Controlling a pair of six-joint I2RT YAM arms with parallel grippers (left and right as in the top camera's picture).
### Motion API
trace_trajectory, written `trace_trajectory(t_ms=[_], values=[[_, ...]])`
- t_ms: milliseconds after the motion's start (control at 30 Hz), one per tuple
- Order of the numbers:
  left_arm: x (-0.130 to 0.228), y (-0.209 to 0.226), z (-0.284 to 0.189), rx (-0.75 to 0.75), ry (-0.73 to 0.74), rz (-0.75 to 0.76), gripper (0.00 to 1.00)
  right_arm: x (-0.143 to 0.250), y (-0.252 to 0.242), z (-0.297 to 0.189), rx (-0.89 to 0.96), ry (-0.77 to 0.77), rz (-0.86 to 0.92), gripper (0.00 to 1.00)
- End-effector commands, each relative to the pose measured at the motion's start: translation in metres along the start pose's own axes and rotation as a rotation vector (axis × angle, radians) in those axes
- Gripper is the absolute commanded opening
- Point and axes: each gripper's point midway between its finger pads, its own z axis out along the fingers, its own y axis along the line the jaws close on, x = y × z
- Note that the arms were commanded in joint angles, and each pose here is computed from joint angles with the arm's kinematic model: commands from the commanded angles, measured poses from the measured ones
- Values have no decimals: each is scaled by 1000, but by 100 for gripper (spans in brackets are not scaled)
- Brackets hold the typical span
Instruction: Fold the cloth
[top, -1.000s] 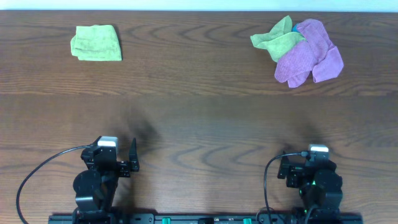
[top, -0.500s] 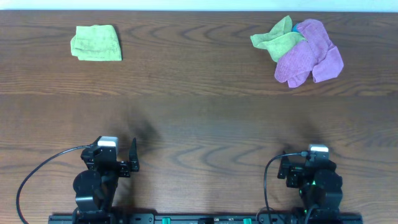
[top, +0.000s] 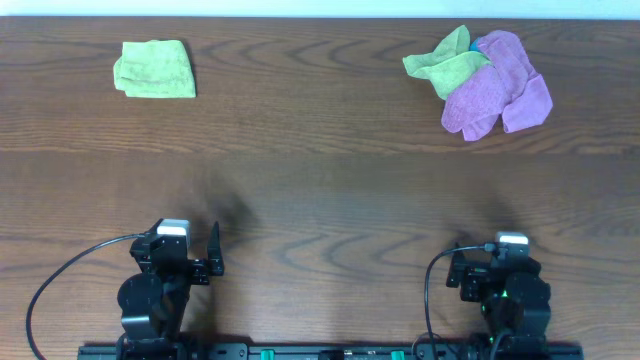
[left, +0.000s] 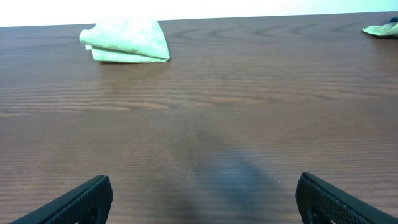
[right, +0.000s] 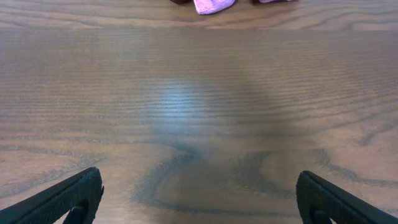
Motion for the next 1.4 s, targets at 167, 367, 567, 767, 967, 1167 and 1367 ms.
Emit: trace_trajectory(t_ms=[167,367,567,767,967,1167,1367], values=[[9,0,3,1,19,8,96,-22,0,-10,-11,-23,124,99],[9,0,3,1,19,7,95,-89,-8,-20,41,67,219,99],[9,0,3,1,19,8,95,-173,-18,11,84,171,292,99],[9,0,3,1,19,7,95,-230,-46,53,124,249,342,99],[9,0,3,1,19,7,96,-263,-79,101,155,242,367,99],[9,0,3,1,19,7,95,-260,-98,166,102,269,396,99],[9,0,3,1,19,7,95,-249,-100,218,65,253,380,99]])
